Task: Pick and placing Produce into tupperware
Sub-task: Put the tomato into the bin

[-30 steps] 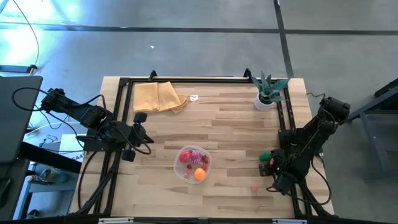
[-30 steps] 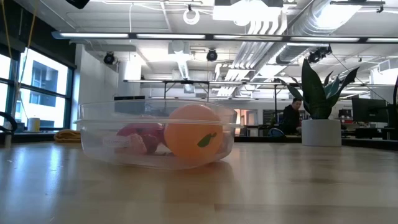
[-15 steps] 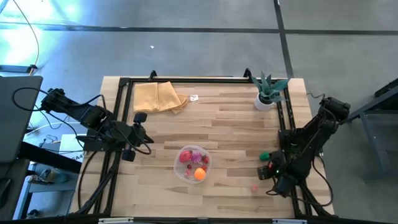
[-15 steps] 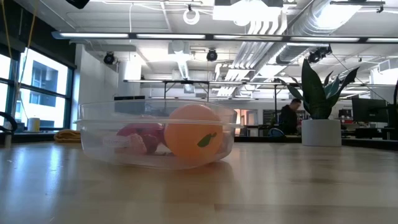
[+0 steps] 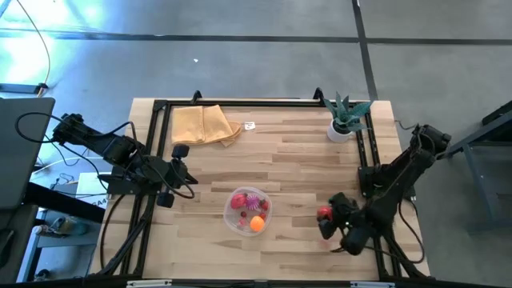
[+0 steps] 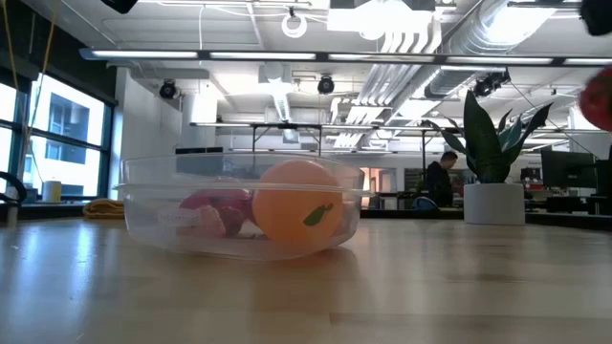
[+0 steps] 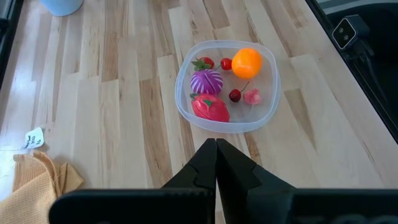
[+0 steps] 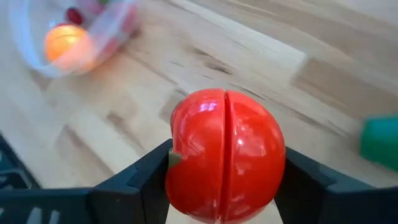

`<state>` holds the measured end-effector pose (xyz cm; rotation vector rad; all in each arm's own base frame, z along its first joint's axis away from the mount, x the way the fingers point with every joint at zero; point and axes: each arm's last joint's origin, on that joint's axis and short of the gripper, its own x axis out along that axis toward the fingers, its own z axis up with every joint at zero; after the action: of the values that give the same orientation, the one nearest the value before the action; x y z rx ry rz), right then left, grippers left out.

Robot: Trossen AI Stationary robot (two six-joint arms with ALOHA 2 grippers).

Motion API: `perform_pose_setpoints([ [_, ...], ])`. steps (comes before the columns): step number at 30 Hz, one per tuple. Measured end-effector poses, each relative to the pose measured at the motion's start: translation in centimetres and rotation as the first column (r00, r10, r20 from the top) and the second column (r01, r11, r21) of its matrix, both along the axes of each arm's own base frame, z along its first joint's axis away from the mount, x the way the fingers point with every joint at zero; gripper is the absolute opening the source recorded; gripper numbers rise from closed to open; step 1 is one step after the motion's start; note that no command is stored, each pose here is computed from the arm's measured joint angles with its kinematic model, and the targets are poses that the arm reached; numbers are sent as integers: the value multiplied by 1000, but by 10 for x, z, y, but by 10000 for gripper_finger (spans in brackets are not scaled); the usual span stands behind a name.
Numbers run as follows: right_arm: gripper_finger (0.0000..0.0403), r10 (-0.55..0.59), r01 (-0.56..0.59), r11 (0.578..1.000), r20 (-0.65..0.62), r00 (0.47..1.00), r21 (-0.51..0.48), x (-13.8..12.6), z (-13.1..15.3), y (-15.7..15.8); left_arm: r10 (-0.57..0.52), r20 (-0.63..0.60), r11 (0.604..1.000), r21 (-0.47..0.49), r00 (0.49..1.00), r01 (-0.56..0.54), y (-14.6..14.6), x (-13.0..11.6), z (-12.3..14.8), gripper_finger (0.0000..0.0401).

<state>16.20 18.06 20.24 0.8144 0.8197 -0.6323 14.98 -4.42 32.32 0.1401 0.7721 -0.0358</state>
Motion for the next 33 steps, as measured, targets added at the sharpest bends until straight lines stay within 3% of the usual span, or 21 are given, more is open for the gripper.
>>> perform_pose_setpoints([
  [7, 213, 202, -197, 975, 35, 979, -104, 49, 28, -19, 0, 0, 1000, 0, 1000, 0, 0, 0, 0, 1],
  [14, 213, 397, -371, 907, 117, 910, -198, 104, 51, -55, 0, 0, 1000, 0, 1000, 0, 0, 0, 0, 1],
  [21, 211, 529, -512, 833, 32, 848, -210, 158, 40, -83, 0, 0, 1000, 0, 1000, 0, 0, 0, 0, 1],
  [29, 206, 649, -643, 738, -46, 759, -205, 217, 18, -72, 0, 0, 1000, 0, 1000, 0, 0, 0, 0, 1],
  [33, 206, 661, -668, 716, -111, 742, -204, 234, 10, -64, 0, 0, 1000, 0, 1000, 0, 0, 0, 0, 1],
])
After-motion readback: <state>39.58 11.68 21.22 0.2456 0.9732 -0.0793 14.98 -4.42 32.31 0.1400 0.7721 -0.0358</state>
